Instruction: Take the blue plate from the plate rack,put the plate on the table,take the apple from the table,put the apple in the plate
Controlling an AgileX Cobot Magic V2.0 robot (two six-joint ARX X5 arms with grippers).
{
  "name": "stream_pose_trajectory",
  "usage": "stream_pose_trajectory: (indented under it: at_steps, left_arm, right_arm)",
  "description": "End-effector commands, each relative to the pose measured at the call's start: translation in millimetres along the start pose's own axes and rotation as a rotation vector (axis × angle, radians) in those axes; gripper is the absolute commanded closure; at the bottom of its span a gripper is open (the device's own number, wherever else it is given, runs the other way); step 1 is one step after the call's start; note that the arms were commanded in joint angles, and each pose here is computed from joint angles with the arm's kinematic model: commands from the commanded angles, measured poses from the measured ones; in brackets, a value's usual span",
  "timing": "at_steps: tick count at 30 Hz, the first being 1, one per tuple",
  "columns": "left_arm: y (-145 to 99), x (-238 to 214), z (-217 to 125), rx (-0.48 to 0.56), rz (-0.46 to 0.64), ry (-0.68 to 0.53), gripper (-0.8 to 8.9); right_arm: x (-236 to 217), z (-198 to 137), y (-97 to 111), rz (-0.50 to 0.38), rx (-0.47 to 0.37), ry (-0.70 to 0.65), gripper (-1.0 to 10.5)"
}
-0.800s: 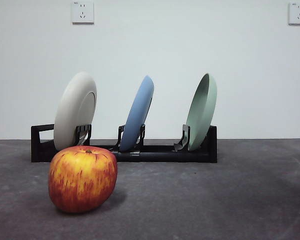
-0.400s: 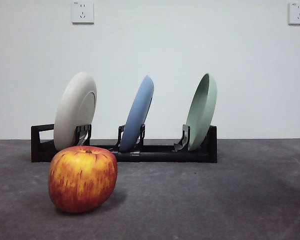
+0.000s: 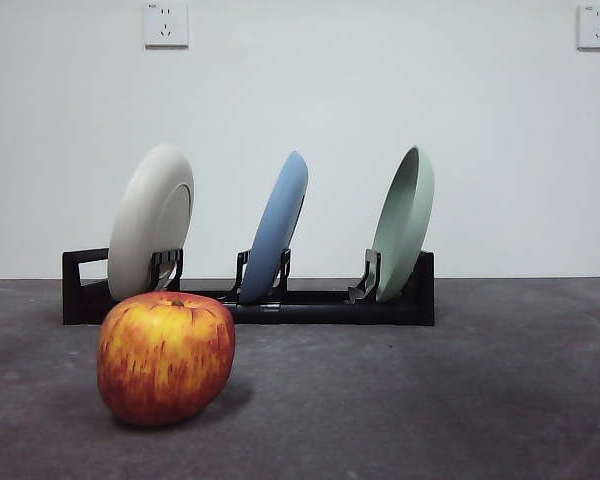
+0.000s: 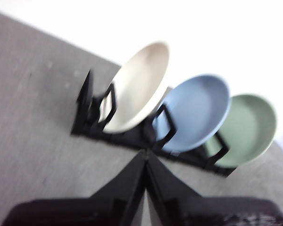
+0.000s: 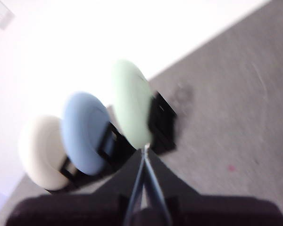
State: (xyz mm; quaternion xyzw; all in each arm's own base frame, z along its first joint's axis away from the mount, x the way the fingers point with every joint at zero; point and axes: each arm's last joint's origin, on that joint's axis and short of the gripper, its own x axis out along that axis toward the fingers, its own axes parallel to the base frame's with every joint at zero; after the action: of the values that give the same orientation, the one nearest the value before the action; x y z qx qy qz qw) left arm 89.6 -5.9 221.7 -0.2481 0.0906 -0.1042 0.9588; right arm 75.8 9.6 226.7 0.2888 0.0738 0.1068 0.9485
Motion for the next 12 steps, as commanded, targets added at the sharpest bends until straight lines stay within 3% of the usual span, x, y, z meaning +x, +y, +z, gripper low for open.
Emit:
stream_pose_trajectory:
  at_steps: [1, 12]
  left_arm:
    - [-12.3, 0.3, 22.5, -0.012, -0.016, 0.007, 8.2]
    - [-45.6, 39.5, 99.8, -0.031, -0.074, 0.199, 8.18]
  right_arm:
    - [-8.9, 23.1, 17.6, 0.007, 0.004, 0.001, 9.5]
    - [-23.5, 84.7, 62.5, -0.1, -0.161, 0.244, 9.5]
